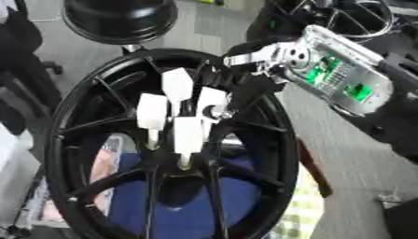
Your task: Pull the pin out of the wheel hub.
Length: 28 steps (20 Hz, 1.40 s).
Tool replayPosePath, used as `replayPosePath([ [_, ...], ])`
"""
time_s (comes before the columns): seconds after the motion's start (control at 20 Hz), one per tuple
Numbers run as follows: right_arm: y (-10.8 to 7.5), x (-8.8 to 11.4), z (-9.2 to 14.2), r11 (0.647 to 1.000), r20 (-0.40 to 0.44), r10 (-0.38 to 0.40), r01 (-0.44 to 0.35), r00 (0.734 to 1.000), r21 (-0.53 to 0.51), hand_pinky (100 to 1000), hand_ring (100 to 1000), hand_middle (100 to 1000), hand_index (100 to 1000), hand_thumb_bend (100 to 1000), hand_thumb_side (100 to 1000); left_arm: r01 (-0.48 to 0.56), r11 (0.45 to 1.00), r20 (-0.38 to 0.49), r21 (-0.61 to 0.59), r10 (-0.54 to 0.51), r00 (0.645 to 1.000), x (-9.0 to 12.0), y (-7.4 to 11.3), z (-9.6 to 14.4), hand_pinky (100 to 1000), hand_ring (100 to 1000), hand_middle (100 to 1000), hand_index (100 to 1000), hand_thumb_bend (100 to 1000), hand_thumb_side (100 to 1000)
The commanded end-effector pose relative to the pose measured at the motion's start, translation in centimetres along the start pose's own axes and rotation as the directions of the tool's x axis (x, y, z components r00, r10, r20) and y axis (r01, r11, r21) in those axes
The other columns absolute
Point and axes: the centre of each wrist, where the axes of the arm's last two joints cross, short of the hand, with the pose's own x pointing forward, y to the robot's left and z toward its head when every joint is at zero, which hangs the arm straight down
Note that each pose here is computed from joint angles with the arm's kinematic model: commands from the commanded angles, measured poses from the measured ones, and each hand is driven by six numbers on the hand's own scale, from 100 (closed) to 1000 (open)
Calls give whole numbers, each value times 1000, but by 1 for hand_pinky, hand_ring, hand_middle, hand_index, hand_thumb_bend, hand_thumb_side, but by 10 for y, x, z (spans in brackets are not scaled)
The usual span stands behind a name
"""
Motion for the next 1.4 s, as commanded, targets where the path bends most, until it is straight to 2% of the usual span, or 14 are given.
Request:
replayPosePath([
  [0.05,-8,-2,6,1000,-23,-5,4,1000,-15,873,885,840,907,332,497,-5,1000,34,-4,5,999,6,1,-8,758,813,735,850,186,597],
  [0.4,-8,-1,4,1000,-20,-10,9,1000,-9,868,875,765,879,338,495,-7,1000,34,-5,7,999,6,1,-7,758,814,736,850,188,597],
  [0.95,-5,-7,-2,1000,-40,-21,21,999,17,867,872,756,868,374,418,-10,1000,38,-7,10,999,6,1,-7,759,814,737,850,188,600],
  [1.2,-4,-9,-4,999,-49,-32,33,998,17,860,861,731,845,360,415,-10,1000,41,-9,10,999,6,1,-7,760,815,737,850,188,599],
  [1.4,-5,-6,-3,999,-38,-42,42,998,-2,851,844,678,804,315,433,-9,1000,39,-9,9,999,6,1,-7,760,817,738,849,188,601],
])
